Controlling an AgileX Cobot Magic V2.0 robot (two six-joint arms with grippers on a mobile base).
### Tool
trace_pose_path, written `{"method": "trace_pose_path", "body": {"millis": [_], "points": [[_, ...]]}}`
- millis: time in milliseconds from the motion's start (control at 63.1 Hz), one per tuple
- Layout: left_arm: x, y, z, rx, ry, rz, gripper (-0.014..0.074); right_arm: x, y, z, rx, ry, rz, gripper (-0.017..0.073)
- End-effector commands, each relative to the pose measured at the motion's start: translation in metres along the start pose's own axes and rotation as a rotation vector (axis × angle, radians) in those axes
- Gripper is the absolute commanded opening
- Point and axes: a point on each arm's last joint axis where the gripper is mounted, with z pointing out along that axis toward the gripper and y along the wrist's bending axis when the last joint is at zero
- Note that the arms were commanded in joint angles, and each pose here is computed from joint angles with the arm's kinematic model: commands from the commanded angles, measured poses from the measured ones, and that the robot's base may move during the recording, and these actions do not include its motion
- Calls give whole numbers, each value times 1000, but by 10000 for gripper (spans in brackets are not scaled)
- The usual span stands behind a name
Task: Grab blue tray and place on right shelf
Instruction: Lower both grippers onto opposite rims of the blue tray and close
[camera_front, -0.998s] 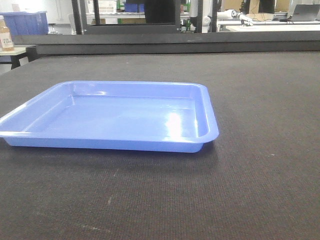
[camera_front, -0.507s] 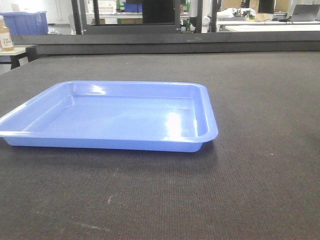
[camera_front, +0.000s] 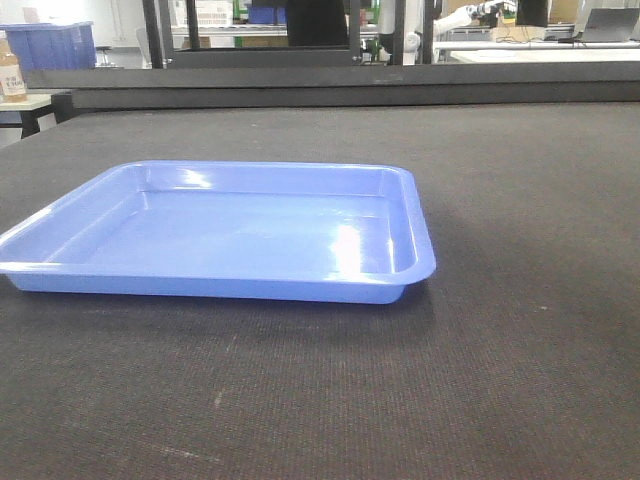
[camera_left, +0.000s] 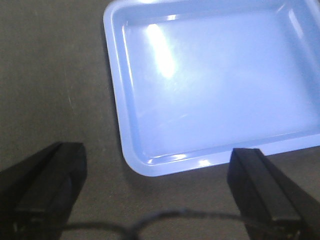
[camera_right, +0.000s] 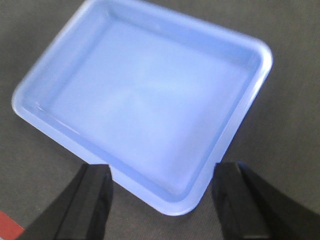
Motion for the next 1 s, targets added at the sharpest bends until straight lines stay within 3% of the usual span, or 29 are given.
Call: {"method": "trace_pose_path", "body": {"millis": [0, 95, 253, 475, 681, 871, 982], "points": [[-20, 6, 7, -57, -8, -21, 483, -22, 2, 10, 36, 24, 38, 515], [-30, 14, 29, -109, 44, -47, 483, -32, -6, 36, 145, 106, 113, 515], [-42, 18, 63, -114, 113, -98, 483, -45, -12, 72, 286, 128, 140, 515], [-53, 23, 105, -114, 188, -108, 483, -44, -16, 108, 305, 147, 208, 515], [-57, 25, 141, -96, 240, -123, 483, -38, -27, 132, 335, 198, 220, 515], [-52, 33, 169, -52, 262, -211, 483, -34, -36, 147, 349, 223, 235, 515], [-49, 36, 182, -51, 274, -212, 483, -33, -40, 155, 347, 212, 238, 515]]}}
